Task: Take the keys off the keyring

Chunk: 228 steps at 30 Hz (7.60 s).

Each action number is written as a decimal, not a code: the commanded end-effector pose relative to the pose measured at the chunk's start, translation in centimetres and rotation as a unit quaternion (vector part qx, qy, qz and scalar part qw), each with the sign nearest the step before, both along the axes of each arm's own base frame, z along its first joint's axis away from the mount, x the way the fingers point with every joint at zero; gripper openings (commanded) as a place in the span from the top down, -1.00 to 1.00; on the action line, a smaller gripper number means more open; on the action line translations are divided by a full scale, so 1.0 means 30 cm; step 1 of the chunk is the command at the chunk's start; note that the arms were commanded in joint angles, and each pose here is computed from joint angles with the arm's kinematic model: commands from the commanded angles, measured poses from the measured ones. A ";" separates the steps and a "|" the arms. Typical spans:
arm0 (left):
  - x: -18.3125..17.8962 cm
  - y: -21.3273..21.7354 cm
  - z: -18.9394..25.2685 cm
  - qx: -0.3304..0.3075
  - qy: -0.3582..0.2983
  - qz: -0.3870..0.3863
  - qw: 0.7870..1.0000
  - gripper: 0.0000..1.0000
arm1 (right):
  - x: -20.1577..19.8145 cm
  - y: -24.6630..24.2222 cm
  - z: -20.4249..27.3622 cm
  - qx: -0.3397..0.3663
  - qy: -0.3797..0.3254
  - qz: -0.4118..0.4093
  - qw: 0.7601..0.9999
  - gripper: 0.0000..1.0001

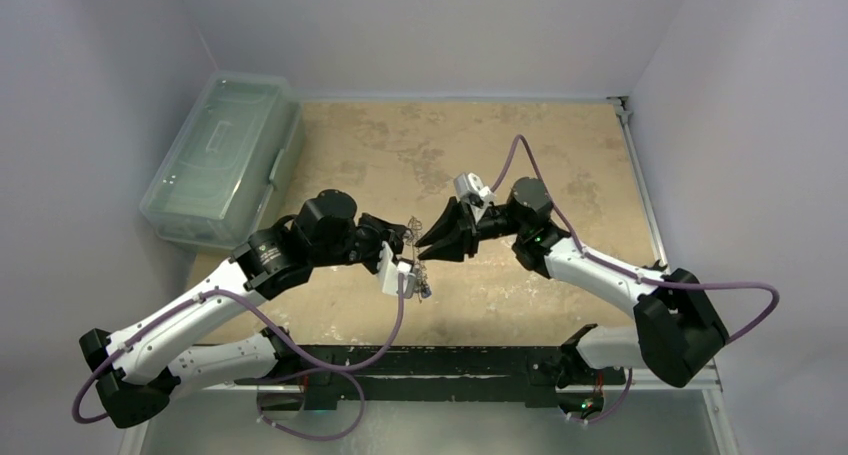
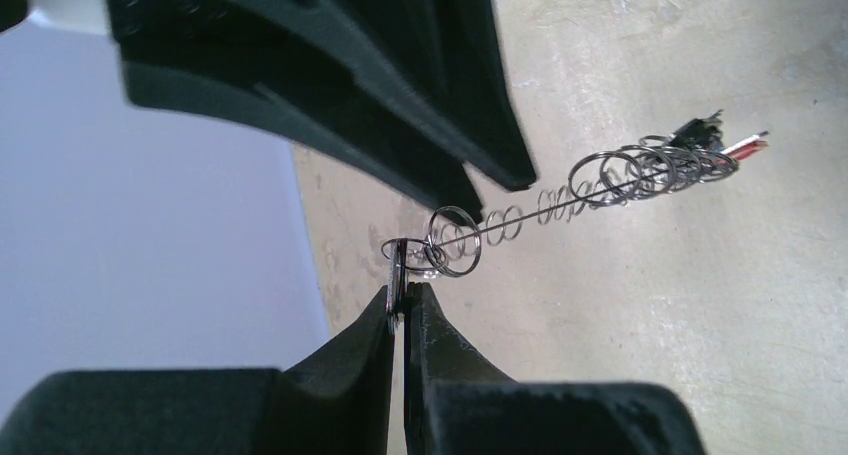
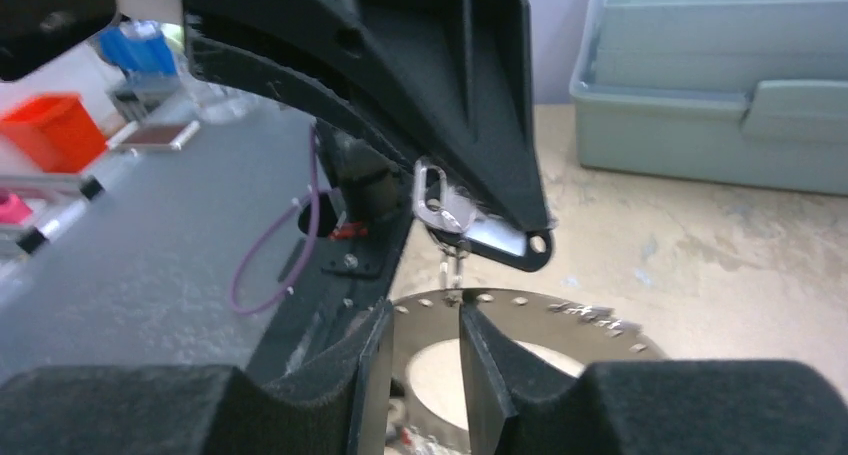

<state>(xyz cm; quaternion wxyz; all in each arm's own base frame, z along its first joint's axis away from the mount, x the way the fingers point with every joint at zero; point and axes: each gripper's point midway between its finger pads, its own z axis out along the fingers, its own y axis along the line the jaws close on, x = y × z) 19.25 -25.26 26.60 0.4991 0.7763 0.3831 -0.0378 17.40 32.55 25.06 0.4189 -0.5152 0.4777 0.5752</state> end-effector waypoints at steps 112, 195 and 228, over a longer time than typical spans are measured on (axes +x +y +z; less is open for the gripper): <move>0.107 0.002 0.102 0.171 -0.328 -0.062 0.927 1.00 | 0.204 0.017 0.024 0.005 0.048 -0.179 0.983 1.00; 0.010 -0.067 0.113 0.027 -0.422 -0.125 0.897 1.00 | 0.011 -0.045 0.042 0.020 -0.034 -0.015 0.999 0.36; 0.079 -0.008 0.186 0.016 -0.417 -0.048 0.908 1.00 | 0.057 -0.024 -0.002 -0.005 -0.010 -0.054 0.998 1.00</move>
